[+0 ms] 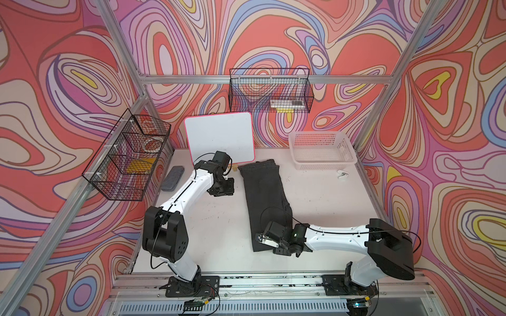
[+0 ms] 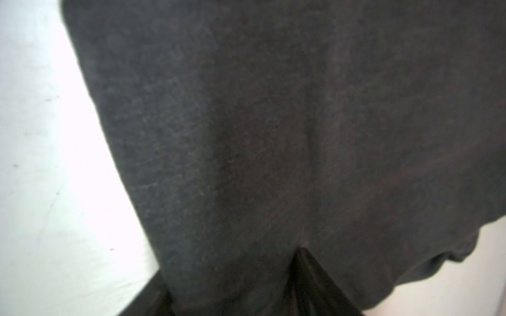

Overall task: Roll up the long pants
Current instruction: Roll the long pant at the center of the board.

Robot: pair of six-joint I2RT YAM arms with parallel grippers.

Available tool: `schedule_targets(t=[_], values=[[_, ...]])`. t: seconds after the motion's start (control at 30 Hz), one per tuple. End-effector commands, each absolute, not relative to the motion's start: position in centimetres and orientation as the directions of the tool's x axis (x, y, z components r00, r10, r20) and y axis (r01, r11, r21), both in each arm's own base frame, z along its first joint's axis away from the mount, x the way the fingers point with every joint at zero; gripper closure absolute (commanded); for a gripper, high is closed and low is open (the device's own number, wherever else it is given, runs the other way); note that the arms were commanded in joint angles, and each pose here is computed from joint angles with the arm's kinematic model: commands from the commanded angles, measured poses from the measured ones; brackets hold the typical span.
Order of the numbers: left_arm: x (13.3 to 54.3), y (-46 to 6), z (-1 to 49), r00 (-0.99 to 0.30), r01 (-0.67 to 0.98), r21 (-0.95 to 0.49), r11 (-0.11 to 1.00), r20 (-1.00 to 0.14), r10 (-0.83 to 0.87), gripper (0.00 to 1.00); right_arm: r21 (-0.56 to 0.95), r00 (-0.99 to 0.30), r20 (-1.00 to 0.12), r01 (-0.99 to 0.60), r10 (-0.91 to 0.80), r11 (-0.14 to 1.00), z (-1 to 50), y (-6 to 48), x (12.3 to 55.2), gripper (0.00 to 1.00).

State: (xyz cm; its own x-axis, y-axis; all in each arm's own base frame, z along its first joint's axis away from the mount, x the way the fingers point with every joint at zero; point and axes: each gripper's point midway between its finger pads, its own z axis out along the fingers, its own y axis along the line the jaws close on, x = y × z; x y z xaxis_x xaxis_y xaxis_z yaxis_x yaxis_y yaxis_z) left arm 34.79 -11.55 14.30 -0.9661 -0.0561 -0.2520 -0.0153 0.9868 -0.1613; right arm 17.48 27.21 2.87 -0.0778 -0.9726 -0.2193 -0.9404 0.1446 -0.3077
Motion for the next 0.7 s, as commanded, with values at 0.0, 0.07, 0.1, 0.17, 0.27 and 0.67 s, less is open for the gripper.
schedule_targets(t=[0.0,0.07,0.1,0.17,0.27,0.67], values=[[34.3,-11.2,16.0,-0.960,0.017,-0.160,0.987,-0.277,-0.028,0.59,-0.181,-0.095,-0.295,-0.972,-0.951,0.153,4.2,29.4,16.5,0.88],[34.2,-11.2,16.6,-0.958,0.032,-0.155,0.987,-0.287,-0.014,0.60,-0.054,-0.133,-0.358,-0.985,-0.924,0.163,5.9,31.0,15.5,0.92],[34.1,-11.3,17.0,-0.956,0.041,-0.157,0.987,-0.293,-0.007,0.60,0.013,-0.159,-0.387,-0.986,-0.908,0.167,7.0,31.8,15.2,0.91],[33.8,-12.3,17.9,-0.950,0.091,-0.173,0.981,-0.312,0.033,0.60,0.185,-0.229,-0.421,-0.969,-0.878,0.165,9.0,33.3,14.5,0.89],[32.6,-14.3,18.9,-0.930,0.186,-0.174,0.967,-0.349,0.116,0.61,0.330,-0.316,-0.360,-0.923,-0.878,0.197,9.3,33.6,15.6,0.87],[26.1,-15.9,20.4,-0.737,0.501,-0.217,0.838,-0.615,0.281,0.61,0.588,-0.496,-0.256,-0.761,-0.830,0.274,6.1,31.6,23.4,0.81]])
